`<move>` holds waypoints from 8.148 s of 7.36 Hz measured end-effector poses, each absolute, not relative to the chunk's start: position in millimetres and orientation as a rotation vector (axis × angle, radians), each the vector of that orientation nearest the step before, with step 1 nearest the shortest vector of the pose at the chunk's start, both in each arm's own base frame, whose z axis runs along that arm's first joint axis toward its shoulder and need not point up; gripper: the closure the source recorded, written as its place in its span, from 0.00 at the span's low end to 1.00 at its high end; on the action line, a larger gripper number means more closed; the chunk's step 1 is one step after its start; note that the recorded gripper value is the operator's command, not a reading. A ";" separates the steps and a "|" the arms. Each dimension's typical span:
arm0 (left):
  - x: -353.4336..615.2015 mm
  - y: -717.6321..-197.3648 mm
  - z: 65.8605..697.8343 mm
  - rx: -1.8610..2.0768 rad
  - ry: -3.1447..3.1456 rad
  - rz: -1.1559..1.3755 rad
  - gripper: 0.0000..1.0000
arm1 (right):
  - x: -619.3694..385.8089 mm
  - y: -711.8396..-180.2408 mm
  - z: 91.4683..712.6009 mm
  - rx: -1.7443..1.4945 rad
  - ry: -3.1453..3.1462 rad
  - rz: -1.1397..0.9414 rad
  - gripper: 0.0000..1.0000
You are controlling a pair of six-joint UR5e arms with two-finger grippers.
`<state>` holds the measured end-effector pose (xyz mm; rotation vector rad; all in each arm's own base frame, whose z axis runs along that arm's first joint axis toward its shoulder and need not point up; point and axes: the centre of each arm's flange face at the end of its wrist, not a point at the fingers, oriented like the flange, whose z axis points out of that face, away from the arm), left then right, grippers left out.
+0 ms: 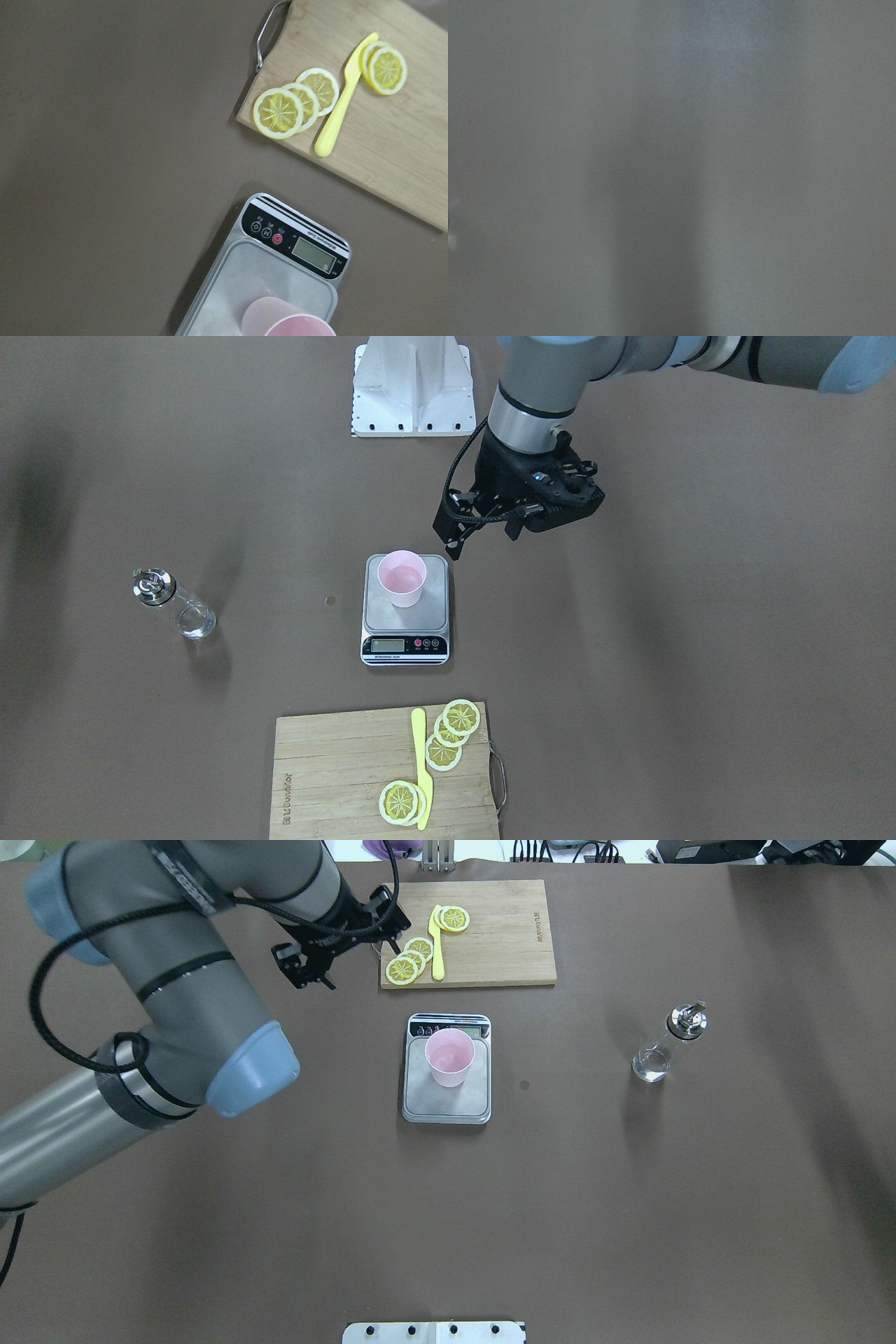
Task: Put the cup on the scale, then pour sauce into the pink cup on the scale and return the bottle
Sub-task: 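Withdraw the left gripper away from the scale toward its rest pose, then reach the right gripper toward the glass sauce bottle, then close the right gripper around the glass sauce bottle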
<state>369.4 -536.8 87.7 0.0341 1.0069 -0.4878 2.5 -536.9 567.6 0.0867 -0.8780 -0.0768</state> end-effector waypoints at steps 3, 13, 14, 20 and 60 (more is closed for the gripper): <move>308.0 -572.3 192.0 0.092 0.890 -0.465 0.02 | -33.5 -550.0 508.9 0.111 -0.915 -0.087 0.00; 261.1 -582.2 254.5 0.150 0.799 -0.362 0.02 | -164.3 -436.5 369.0 0.212 -0.885 -0.045 0.00; 259.9 -580.4 250.6 0.157 0.804 -0.360 0.02 | -171.0 -419.2 390.5 0.258 -0.880 -0.053 0.00; 259.3 -578.6 242.9 0.172 0.810 -0.358 0.02 | -236.1 -390.6 419.2 0.505 -0.883 -0.121 0.00; 270.1 -586.6 257.3 0.145 0.789 -0.364 0.02 | -366.0 -405.5 503.4 1.046 -0.872 -0.037 0.20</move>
